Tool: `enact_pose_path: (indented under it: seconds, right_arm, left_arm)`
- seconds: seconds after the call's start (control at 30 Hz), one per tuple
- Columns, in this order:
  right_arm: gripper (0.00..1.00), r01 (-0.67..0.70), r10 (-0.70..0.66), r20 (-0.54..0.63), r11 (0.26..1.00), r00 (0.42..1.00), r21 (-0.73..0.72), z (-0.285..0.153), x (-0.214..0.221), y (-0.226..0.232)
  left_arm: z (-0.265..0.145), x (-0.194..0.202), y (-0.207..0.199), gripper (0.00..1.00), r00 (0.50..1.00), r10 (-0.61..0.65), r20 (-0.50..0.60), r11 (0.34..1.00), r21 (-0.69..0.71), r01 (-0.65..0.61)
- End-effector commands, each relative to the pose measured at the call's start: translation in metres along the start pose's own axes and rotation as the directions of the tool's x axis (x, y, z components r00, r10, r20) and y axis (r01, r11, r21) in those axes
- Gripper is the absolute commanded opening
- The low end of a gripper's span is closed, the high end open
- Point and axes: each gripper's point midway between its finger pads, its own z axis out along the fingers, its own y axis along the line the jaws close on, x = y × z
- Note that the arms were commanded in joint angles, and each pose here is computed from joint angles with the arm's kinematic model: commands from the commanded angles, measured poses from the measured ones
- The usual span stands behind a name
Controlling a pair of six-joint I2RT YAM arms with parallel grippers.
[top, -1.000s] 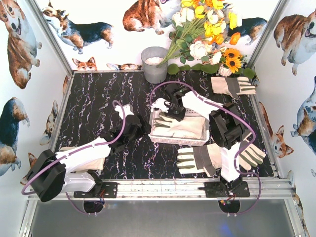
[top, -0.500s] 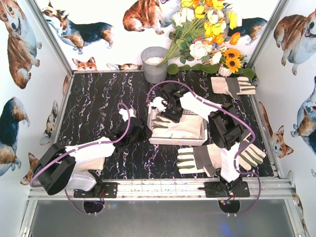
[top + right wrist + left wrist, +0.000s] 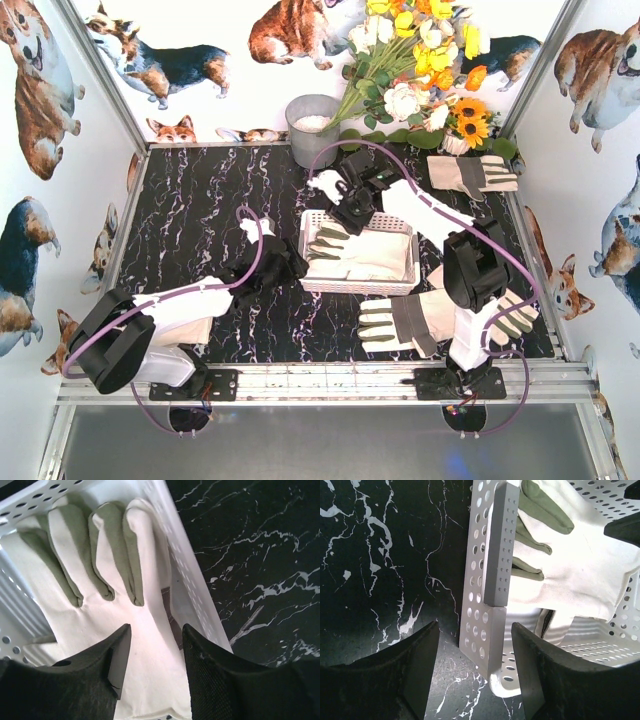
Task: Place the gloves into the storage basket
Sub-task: Place the glove in the bin, then move the bin to the center of the board.
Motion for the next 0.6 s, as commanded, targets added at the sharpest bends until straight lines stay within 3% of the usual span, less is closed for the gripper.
enact_pose_path:
  seconds: [0.0, 0.13, 0.27, 0.57]
  right_arm:
    - [0.46, -0.133, 0.127, 0.113, 0.99, 0.985, 0.044, -0.008, -0.024, -0.008]
    - [0.46, -0.286, 0.27, 0.188, 0.956, 0.945, 0.066, -0.009, -0.029, -0.008]
    - [0.46, -0.374, 0.331, 0.26, 0.917, 0.907, 0.139, -0.012, -0.026, -0.017]
    - [0.46, -0.376, 0.31, 0.313, 0.91, 0.898, 0.176, -0.01, -0.03, -0.023]
  left_arm:
    - [-0.001, -0.011, -0.004, 0.54, 0.999, -0.003, 0.035, 1.0, 0.019, 0.003]
    - [-0.001, -0.014, -0.002, 0.55, 0.999, -0.007, 0.039, 1.0, 0.016, 0.007]
    - [0.0, -0.015, -0.003, 0.55, 0.999, -0.008, 0.037, 1.0, 0.025, 0.007]
    - [0.009, -0.014, -0.011, 0.56, 1.0, 0.009, 0.026, 0.998, 0.067, -0.01]
